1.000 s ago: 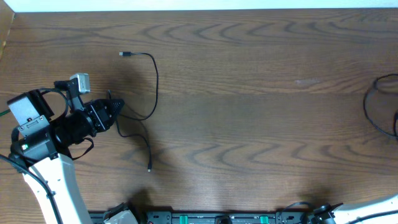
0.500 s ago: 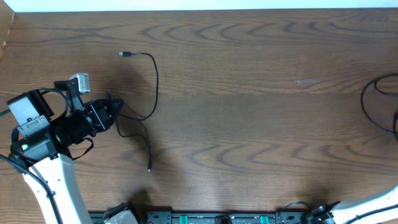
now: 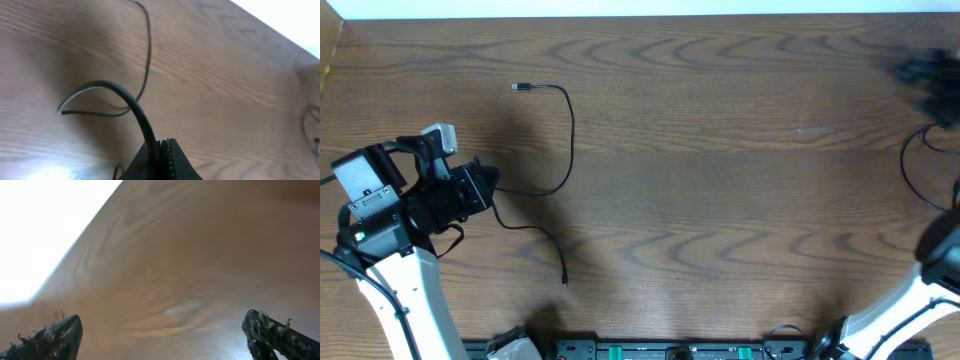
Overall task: Untangle cables
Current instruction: 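Move both grippers toward the center above the remaining black cable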
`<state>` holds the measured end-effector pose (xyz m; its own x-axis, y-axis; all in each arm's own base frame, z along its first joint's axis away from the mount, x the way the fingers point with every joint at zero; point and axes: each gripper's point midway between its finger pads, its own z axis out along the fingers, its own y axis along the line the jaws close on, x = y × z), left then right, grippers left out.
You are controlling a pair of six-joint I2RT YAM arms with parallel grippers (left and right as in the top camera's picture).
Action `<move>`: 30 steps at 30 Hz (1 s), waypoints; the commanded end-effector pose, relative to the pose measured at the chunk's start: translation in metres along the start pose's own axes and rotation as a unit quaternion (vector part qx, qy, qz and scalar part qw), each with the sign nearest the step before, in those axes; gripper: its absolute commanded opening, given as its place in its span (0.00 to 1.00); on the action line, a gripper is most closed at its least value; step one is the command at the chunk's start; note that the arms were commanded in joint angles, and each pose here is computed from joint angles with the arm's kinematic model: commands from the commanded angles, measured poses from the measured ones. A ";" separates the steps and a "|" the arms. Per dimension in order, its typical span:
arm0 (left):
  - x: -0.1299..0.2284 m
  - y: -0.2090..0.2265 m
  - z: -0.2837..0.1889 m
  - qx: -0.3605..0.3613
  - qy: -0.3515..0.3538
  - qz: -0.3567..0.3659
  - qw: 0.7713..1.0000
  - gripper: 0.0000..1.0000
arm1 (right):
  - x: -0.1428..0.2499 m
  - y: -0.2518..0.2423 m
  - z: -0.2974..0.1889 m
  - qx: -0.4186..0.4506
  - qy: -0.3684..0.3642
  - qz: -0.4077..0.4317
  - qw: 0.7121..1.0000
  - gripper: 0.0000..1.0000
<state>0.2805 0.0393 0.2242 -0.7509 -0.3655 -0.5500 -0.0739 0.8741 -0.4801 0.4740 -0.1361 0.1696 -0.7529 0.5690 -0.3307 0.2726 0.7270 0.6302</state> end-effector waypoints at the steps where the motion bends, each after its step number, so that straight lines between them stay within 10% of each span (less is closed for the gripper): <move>1: 0.000 -0.006 0.001 0.008 0.002 0.003 1.000 0.07 | 0.034 0.064 0.036 -0.056 0.050 -0.176 0.982 0.99; 8: -0.006 -0.092 0.001 0.203 -0.016 0.111 0.973 0.08 | 0.122 0.151 0.089 -0.085 0.140 -0.370 0.914 0.99; 14: -0.026 -0.180 -0.030 0.388 -0.090 0.259 0.880 0.07 | 0.202 0.195 0.108 -0.105 0.211 -0.490 0.839 0.99; 23: -0.025 -0.229 -0.044 0.448 -0.101 0.304 0.835 0.07 | 0.294 0.260 0.119 -0.209 0.209 -0.708 0.642 0.99; 30: -0.024 -0.230 -0.044 0.450 -0.099 0.303 0.835 0.08 | 0.330 0.327 0.118 -0.318 0.122 -0.761 0.552 0.99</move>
<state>0.2913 -0.1365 0.3719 -0.3400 -0.0646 -0.9382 0.8593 0.3841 -0.3378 0.3987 0.3136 0.1701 -0.0277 -0.7132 -0.7004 -0.9939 0.0943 -0.0567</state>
